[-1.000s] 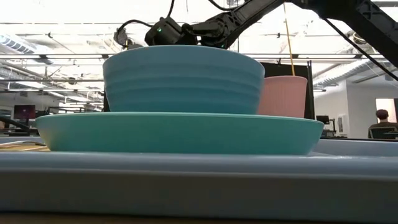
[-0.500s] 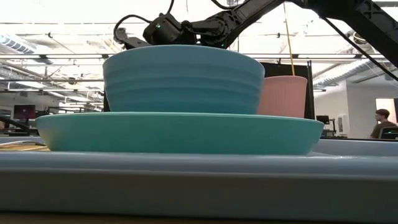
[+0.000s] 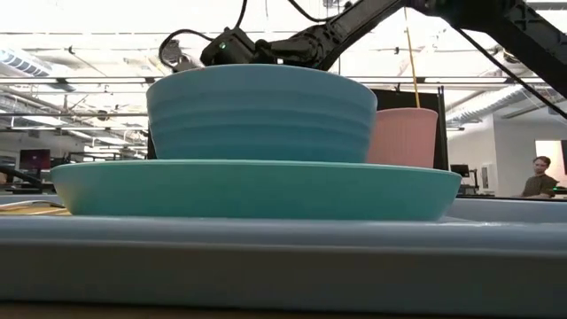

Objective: Set up tray
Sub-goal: Put the orange spoon on the yellow napkin to the right of the orange fork

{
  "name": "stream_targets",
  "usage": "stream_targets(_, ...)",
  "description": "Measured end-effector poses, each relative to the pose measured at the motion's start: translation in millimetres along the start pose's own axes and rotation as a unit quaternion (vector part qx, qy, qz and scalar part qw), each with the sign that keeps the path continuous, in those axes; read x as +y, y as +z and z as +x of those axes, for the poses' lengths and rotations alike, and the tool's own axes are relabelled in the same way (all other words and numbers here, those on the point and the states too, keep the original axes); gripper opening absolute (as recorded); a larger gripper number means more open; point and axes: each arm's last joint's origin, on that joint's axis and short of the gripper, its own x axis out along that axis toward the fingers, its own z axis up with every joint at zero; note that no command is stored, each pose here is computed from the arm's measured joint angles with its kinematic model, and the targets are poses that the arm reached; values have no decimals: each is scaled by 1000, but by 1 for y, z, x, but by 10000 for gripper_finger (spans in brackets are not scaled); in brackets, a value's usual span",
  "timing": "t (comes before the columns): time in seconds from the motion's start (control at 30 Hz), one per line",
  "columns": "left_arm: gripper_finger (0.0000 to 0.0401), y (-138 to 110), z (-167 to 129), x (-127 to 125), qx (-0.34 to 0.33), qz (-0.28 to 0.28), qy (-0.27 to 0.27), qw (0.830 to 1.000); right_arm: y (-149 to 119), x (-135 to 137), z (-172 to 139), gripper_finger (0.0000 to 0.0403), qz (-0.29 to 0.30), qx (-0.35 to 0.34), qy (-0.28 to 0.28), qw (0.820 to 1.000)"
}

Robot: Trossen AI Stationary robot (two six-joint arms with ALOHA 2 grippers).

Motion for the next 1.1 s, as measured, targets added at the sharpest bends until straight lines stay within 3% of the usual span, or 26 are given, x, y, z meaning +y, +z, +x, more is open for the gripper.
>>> stream_targets(0.4,63,0,0,0,1,-9,-2,1000,6,4,-1,111,-32,-31,1,999)
stream_targets(0.53,63,0,3,0,5,-2,-8,1000,10,13,-7,102,-67,-43,7,997)
stream_targets(0.67,63,0,10,1,4,-15,1,1000,19,37,-23,77,-116,-62,20,991)
stream_targets(0.87,63,0,24,3,2,-8,19,1000,25,87,-51,7,-218,-90,37,971)
stream_targets(1.1,62,0,38,5,1,-36,34,999,8,138,-79,1,-281,-83,-71,953)
